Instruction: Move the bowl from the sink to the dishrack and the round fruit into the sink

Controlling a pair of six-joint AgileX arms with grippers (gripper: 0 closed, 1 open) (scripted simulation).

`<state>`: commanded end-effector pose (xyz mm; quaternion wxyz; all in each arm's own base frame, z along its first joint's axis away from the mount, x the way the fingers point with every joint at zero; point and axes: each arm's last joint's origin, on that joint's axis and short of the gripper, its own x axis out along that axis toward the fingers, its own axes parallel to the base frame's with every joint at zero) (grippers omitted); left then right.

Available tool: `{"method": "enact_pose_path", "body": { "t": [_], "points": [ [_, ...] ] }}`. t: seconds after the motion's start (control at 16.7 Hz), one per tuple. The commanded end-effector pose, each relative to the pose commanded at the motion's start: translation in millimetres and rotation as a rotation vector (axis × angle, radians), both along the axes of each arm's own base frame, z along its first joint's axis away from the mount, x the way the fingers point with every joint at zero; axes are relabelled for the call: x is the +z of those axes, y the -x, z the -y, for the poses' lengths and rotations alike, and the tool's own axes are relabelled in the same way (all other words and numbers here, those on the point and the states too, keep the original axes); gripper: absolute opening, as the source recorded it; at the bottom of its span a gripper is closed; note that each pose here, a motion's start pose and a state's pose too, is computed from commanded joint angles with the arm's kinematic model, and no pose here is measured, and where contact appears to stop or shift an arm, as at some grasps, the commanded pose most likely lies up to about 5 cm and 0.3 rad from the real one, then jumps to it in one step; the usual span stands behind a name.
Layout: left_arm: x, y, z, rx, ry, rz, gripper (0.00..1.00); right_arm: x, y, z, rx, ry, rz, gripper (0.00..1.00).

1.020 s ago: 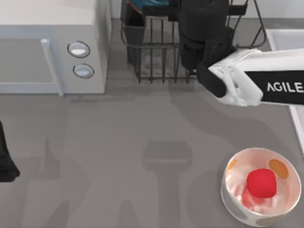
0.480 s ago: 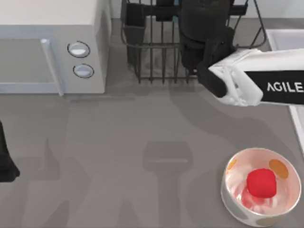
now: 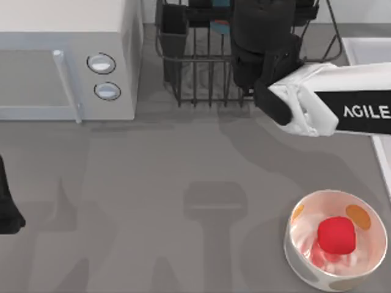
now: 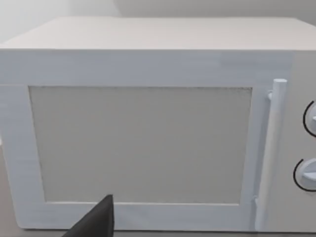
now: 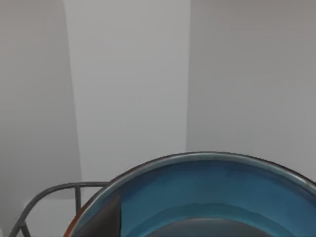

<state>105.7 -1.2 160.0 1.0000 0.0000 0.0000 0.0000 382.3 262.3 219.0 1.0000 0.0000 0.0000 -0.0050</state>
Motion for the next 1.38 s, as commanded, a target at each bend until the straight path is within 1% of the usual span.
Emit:
{"method": "enact_pose_path", "body": {
  "t": [0.18, 0.3, 0.48, 0.6, 0.72, 0.84, 0.96, 1.08, 1.2, 1.38],
  "points": [
    [0.0, 0.0, 0.0, 0.0, 0.0, 0.0, 1.0, 0.2, 0.7, -1.1, 0.003, 0.0, 0.0, 1.0],
    [0.0, 0.0, 0.0, 0.0, 0.0, 0.0, 1.0, -2.8, 0.8, 7.4, -0.002, 0.016, -0.021, 1.0],
    [0.0, 0.0, 0.0, 0.0, 0.0, 0.0, 1.0, 0.7, 8.8, 37.8, -0.005, 0.056, -0.072, 1.0],
    [0.0, 0.0, 0.0, 0.0, 0.0, 0.0, 1.0, 11.6, 23.2, 64.7, 0.005, 0.082, -0.102, 1.0],
    [0.0, 0.0, 0.0, 0.0, 0.0, 0.0, 1.0, 27.9, 47.0, 93.9, 0.026, 0.099, -0.118, 1.0],
    [0.0, 0.0, 0.0, 0.0, 0.0, 0.0, 1.0, 45.3, 79.3, 124.4, 0.054, 0.106, -0.116, 1.0],
    [0.0, 0.0, 0.0, 0.0, 0.0, 0.0, 1.0, 59.4, 118.0, 154.8, 0.08, 0.098, -0.091, 1.0],
    [0.0, 0.0, 0.0, 0.0, 0.0, 0.0, 1.0, 66.3, 159.6, 183.6, 0.096, 0.078, -0.046, 1.0],
    [0.0, 0.0, 0.0, 0.0, 0.0, 0.0, 1.0, 62.1, 199.2, 208.9, 0.099, 0.054, 0.004, 1.0],
    [0.0, 0.0, 0.0, 0.0, 0.0, 0.0, 1.0, 35.6, 245.2, 236.6, 0.079, 0.027, 0.057, 1.0]
  ]
}}
